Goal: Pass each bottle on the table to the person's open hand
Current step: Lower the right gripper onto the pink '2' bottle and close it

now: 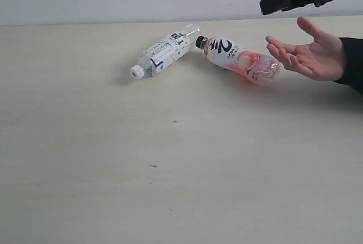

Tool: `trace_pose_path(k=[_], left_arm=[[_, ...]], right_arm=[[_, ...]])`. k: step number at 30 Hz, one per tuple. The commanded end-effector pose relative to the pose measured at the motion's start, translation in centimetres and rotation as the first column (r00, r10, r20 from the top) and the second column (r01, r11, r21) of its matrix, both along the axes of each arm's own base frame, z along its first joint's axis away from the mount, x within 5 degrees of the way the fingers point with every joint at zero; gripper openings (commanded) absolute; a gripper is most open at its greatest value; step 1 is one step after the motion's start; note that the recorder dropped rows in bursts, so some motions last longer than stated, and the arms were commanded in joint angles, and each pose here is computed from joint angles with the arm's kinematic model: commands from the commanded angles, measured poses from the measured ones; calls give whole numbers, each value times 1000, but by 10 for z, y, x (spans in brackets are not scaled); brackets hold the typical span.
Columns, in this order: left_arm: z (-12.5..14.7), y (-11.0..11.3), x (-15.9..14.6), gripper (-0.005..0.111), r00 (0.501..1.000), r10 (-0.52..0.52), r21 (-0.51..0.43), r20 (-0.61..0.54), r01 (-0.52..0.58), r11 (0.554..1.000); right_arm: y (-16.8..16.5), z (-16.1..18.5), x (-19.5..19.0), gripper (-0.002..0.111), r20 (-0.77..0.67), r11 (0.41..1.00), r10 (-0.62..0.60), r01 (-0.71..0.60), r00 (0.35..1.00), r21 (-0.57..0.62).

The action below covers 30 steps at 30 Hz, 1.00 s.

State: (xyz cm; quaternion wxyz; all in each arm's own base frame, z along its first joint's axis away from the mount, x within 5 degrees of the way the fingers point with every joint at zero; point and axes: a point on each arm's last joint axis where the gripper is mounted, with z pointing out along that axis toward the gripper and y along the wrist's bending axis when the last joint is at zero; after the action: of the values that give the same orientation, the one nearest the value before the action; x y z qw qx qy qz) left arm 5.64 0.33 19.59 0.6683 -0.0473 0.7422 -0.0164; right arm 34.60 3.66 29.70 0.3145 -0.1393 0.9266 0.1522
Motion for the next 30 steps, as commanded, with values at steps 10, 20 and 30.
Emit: trace_pose_path(k=[10, 20, 30], left_arm=[[0, 0, 0, 0, 1000, -7, -2, 7, 7, 1000], [0, 0, 0, 0, 1000, -7, -2, 7, 7, 1000], [0, 0, 0, 0, 1000, -7, -2, 7, 7, 1000]], right_arm=[[28, -43, 82, 71, -42, 924, 141, -147, 989, -354], [35, -60, 110, 73, 44, 902, 113, -84, 993, -424], [37, -86, 105, 78, -129, 786, 314, -334, 941, -520]])
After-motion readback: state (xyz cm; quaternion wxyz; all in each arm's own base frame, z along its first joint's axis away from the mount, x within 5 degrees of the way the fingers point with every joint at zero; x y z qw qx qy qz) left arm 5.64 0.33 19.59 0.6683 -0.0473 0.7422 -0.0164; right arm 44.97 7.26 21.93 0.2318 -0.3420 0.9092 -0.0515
